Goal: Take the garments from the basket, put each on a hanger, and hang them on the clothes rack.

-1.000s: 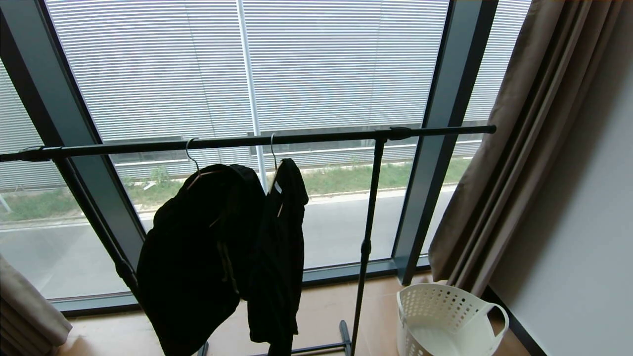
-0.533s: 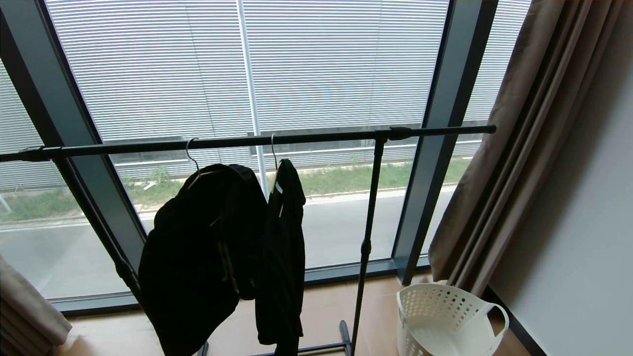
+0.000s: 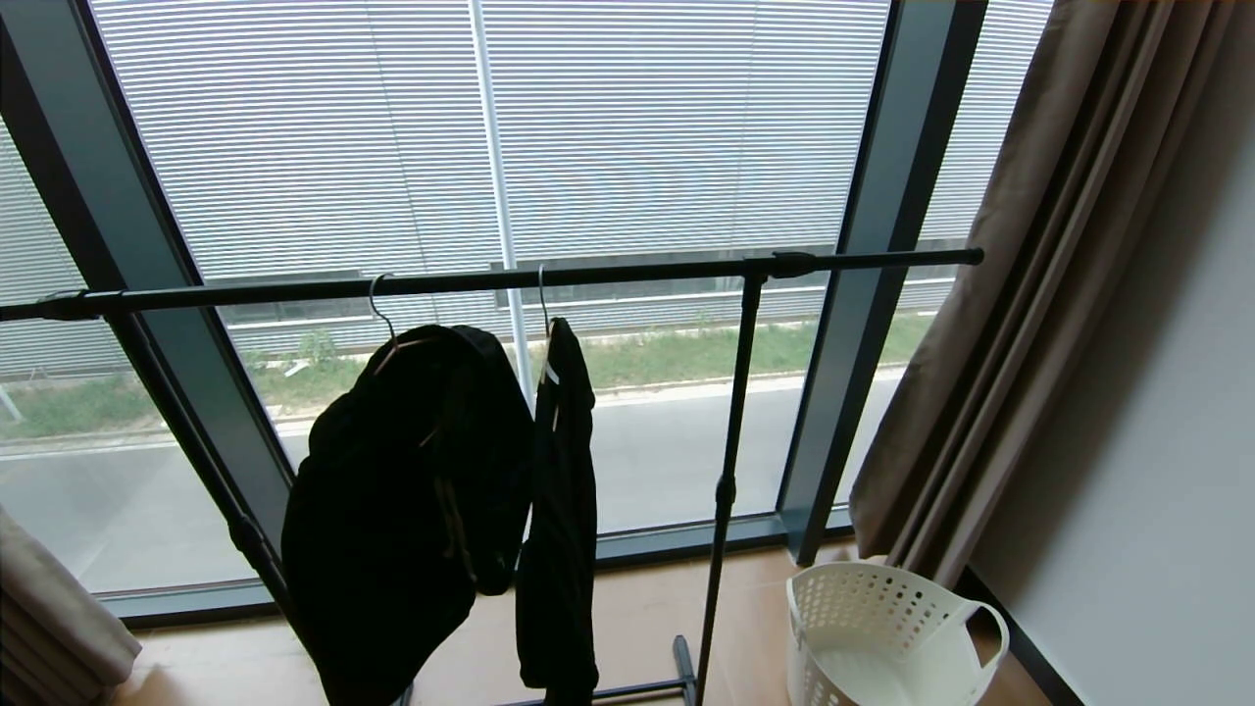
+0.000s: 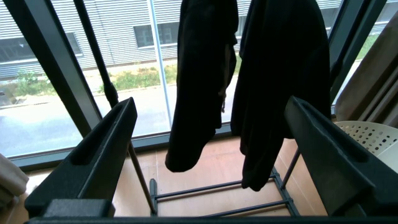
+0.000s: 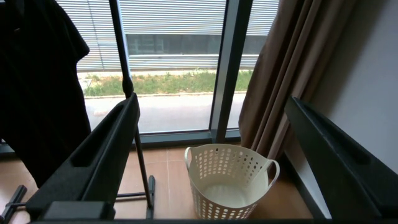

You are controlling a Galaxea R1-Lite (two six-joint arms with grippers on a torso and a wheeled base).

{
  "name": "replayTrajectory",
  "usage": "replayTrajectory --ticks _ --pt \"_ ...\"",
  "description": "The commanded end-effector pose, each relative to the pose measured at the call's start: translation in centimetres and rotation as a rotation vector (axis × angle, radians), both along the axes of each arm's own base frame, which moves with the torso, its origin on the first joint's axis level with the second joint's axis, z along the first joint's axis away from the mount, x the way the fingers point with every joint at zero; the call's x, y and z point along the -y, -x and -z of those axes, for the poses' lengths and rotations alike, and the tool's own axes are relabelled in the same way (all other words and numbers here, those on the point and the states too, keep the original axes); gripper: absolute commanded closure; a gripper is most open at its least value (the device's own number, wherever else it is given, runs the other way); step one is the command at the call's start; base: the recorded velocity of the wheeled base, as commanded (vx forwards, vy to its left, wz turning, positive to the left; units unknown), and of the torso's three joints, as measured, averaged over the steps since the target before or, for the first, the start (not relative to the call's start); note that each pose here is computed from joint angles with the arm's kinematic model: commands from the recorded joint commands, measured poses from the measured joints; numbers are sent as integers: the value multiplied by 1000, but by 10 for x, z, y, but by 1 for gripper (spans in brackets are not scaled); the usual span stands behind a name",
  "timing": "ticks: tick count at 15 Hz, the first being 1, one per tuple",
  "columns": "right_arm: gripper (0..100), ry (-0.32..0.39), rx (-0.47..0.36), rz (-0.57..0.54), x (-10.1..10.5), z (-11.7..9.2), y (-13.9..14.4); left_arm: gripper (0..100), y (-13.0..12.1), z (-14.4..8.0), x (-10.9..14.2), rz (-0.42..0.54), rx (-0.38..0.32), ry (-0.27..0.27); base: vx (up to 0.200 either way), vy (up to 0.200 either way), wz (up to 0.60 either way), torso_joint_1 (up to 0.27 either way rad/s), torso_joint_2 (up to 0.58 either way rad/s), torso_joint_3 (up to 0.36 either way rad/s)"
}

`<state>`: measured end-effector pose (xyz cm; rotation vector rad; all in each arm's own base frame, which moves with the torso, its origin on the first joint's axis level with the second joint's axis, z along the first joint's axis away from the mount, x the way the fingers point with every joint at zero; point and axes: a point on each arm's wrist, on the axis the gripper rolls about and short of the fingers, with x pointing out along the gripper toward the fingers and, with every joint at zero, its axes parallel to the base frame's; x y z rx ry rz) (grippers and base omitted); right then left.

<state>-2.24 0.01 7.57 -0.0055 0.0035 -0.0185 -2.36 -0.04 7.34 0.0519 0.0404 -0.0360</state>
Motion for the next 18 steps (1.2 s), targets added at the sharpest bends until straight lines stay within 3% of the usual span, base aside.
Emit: replayTrajectory --ticks 1,18 --pt "0 1 -1 0 0 0 0 0 0 0 0 0 -2 0 0 0 0 0 0 0" --pt "0 1 -1 1 0 0 0 0 0 0 0 0 -2 0 0 0 0 0 0 0"
